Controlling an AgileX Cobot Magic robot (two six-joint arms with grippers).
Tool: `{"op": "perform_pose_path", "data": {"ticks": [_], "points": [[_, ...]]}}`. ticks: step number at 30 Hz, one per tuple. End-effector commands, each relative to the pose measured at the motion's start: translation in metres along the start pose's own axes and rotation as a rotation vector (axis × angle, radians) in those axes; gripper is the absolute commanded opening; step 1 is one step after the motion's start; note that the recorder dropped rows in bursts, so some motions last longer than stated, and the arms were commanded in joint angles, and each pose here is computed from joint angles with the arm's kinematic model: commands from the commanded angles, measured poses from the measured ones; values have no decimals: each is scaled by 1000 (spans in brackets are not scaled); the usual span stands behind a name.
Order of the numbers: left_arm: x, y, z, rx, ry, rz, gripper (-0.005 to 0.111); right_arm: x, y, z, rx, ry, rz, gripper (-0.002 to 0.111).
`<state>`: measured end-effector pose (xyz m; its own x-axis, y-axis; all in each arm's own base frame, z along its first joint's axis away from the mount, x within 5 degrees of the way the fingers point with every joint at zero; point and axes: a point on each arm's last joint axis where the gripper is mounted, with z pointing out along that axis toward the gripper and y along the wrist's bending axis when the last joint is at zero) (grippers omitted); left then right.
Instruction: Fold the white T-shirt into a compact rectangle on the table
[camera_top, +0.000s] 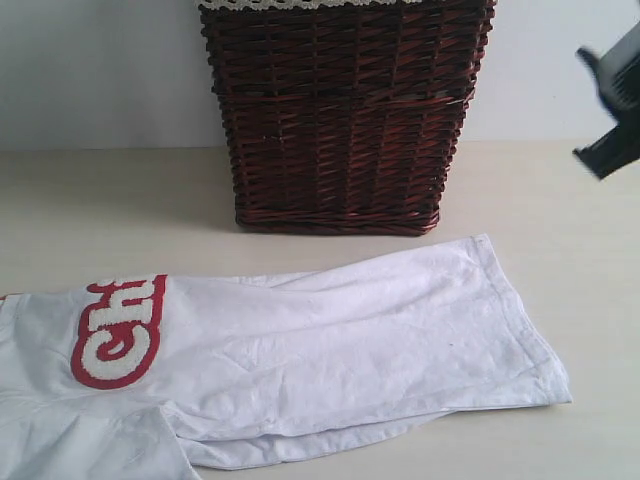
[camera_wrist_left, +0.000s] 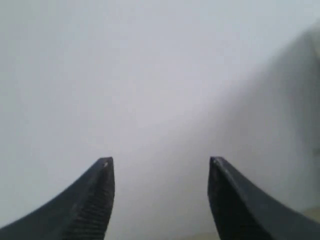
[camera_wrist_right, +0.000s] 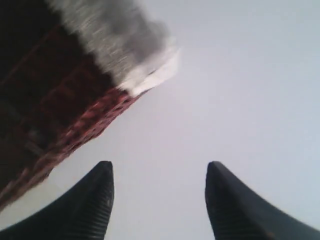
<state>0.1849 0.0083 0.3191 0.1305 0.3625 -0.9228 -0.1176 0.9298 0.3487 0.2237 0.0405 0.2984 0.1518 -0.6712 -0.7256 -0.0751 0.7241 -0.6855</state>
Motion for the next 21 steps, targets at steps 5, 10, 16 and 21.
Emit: {"op": "perform_pose_path", "data": {"ticks": [5,10,16,21], "points": [[-31,12,-61,17,-13,-132,54,-26,-32,-73,11,23,357,54],[-27,10,-91,80,100,-64,54,-15,-19,-111,-35,43,315,54],[-19,8,-110,119,208,50,54,25,-6,-150,208,62,353,54],[-20,14,-111,45,205,53,54,52,17,-168,280,55,521,56]]}}
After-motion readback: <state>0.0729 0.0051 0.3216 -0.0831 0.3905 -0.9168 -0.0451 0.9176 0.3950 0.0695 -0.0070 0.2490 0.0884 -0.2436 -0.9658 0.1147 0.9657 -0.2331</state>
